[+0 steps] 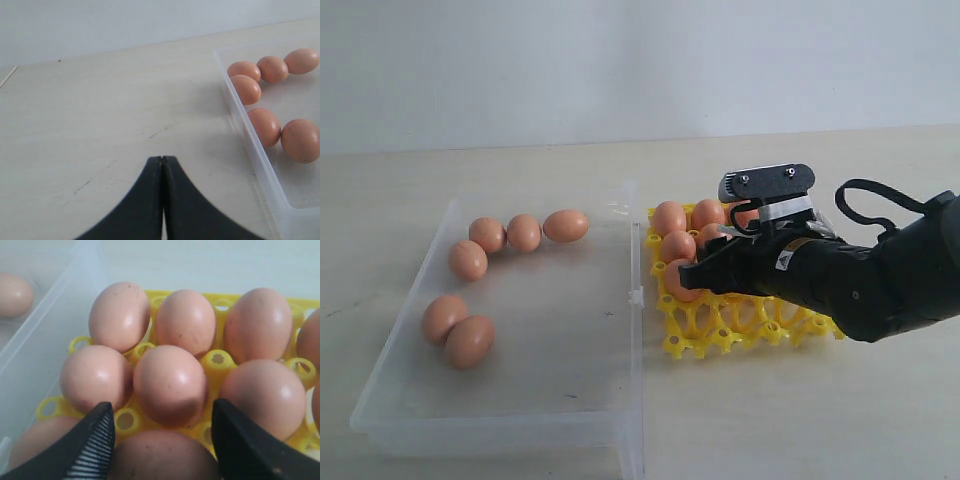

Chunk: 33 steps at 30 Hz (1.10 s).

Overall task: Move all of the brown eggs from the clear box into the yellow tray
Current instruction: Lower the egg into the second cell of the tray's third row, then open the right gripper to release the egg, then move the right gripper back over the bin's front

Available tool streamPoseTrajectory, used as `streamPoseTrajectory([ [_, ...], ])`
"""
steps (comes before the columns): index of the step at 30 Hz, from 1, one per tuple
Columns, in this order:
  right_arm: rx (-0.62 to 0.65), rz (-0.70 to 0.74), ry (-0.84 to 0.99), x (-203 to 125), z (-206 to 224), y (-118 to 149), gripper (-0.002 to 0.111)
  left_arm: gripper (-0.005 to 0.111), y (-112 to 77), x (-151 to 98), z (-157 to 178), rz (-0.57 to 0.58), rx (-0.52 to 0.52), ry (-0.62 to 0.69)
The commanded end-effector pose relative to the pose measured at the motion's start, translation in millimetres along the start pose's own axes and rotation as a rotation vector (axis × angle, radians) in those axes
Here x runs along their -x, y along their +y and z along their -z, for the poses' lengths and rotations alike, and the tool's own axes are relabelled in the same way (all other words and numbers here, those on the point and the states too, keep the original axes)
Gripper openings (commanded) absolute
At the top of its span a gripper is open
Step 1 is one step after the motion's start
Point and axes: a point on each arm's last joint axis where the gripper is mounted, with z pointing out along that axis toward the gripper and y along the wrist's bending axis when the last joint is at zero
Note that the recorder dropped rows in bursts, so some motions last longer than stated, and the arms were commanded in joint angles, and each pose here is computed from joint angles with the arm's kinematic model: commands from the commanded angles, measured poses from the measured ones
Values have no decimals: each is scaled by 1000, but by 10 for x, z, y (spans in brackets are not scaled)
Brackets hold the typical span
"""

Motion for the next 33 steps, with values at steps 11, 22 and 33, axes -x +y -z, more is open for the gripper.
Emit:
streamPoseTrajectory([
  [11,2,15,48,-9,-6,-7,0,0,-3,20,8,7,-6,-16],
  [22,20,6,-61,287,218,23,0,0,-3,20,8,7,-6,-16],
  [33,92,54,-106,481,499,246,0,0,-3,20,8,7,-6,-16],
])
